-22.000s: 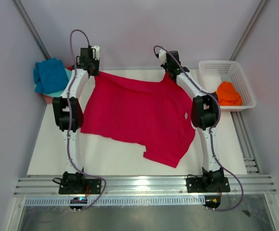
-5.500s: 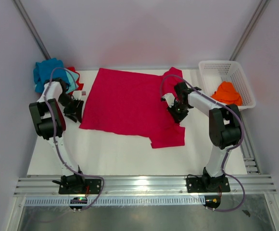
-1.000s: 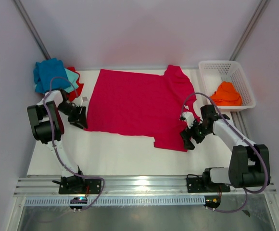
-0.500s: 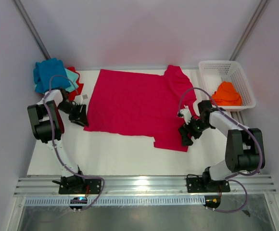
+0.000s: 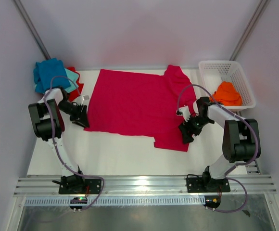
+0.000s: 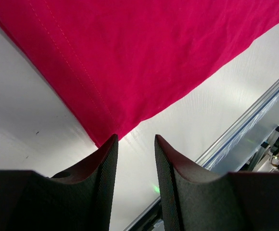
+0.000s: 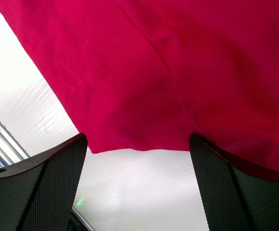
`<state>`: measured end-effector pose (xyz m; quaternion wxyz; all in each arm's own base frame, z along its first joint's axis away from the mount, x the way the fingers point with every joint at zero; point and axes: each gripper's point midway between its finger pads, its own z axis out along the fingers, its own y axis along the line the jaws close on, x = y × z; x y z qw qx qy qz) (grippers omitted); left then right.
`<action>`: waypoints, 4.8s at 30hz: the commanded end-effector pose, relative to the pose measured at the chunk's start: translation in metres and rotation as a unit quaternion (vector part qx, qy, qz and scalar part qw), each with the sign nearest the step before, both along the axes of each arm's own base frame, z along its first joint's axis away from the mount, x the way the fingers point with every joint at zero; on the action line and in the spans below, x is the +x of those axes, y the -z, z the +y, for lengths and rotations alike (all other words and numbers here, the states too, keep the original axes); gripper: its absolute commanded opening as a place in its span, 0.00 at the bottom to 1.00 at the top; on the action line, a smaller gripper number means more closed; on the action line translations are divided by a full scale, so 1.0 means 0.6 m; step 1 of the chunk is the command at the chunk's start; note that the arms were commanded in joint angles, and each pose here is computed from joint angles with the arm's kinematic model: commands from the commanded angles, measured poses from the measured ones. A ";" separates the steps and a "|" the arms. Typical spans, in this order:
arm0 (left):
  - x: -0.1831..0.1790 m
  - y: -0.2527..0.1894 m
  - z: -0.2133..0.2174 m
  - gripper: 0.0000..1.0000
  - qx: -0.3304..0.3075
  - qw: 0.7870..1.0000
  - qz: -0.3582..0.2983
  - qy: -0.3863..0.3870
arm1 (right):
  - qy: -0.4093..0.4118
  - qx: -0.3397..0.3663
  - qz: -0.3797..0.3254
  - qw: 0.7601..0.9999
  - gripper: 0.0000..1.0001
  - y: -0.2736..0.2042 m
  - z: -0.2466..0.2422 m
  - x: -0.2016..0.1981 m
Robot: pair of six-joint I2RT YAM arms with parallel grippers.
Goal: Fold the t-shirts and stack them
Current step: Flatten the tshirt out
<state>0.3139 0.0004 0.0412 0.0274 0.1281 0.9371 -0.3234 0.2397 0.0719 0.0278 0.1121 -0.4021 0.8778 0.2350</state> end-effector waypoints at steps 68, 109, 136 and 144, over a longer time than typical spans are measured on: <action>-0.012 0.008 -0.031 0.21 -0.076 0.997 0.020 0.015 | 0.011 -0.010 0.097 0.995 0.65 0.008 0.006 -0.022; -0.134 -0.055 -0.032 0.05 -0.059 0.994 0.045 0.083 | -0.081 -0.067 0.113 0.988 0.07 -0.041 -0.043 -0.113; -0.055 0.018 0.011 0.50 0.014 0.998 0.016 0.062 | -0.084 -0.062 0.128 0.986 0.07 -0.031 -0.042 -0.121; -0.047 0.023 0.007 0.50 0.003 0.998 0.019 0.054 | -0.084 -0.061 0.128 0.986 0.07 -0.030 -0.042 -0.118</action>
